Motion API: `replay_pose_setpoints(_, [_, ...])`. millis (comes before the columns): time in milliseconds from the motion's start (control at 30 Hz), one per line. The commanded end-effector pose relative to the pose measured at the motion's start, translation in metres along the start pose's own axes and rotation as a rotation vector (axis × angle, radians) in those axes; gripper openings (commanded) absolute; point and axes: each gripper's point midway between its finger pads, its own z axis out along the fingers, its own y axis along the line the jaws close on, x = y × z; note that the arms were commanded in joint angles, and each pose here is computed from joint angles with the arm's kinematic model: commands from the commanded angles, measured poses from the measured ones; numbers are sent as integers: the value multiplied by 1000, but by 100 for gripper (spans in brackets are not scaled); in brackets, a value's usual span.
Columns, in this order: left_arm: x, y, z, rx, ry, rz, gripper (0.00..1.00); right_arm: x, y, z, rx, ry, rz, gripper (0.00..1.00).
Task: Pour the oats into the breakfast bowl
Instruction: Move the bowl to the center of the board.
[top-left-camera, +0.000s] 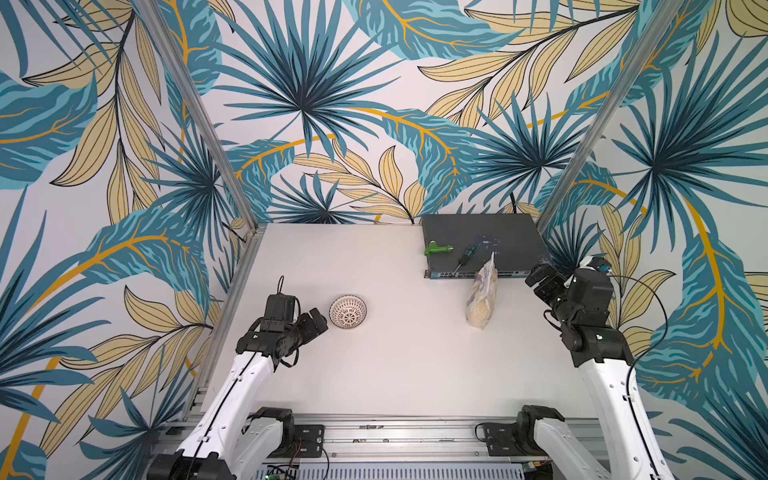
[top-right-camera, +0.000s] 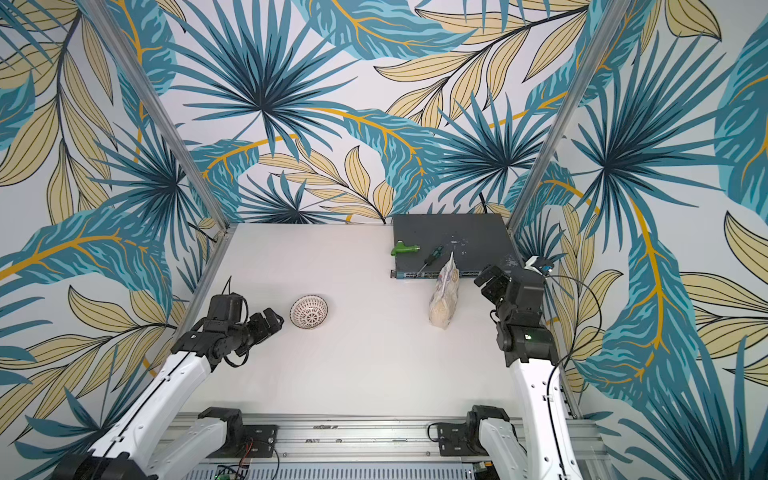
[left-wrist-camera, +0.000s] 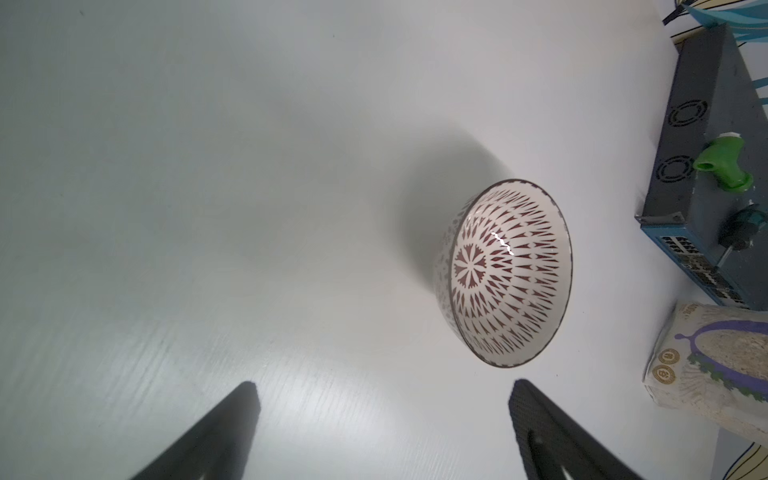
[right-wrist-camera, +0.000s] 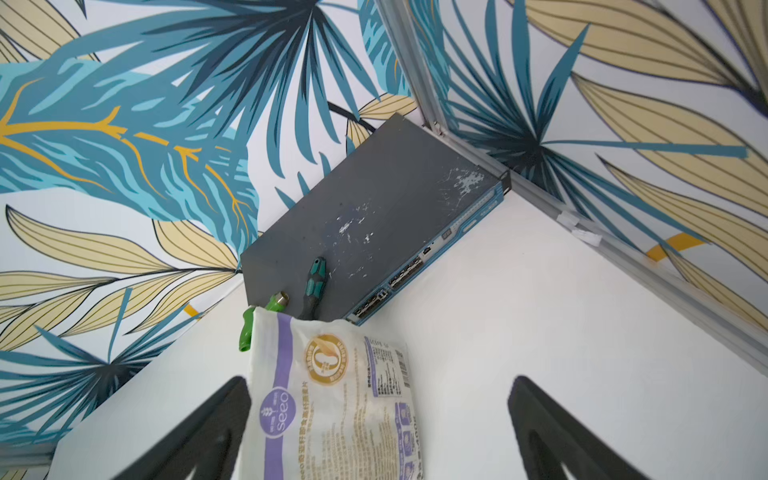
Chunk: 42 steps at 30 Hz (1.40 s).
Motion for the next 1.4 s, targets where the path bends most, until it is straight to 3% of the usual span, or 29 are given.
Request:
replay_pose_setpoints(0, [-5,-15,13,49,21,-44,94,39,-4,0,-16,171,-9,100])
replay_pose_setpoints(433, [-13,-45,69,1,124,-26,75,58,4,-1,-86,236,59,100])
replay_pose_setpoints(667, [-12,-48,92,-31,155,-51,45,69,6,0,-107,282,64,100])
replay_pose_setpoints(1000, [2,-54,86,-57,188,-6,18,83,8,5,-126,347,50,100])
replay_pose_setpoints(1267, [29,-65,75,-83,240,35,2,84,12,7,-139,369,37,100])
replay_pose_setpoints(1367, [45,-78,66,-70,257,51,1,80,16,7,-150,375,25,100])
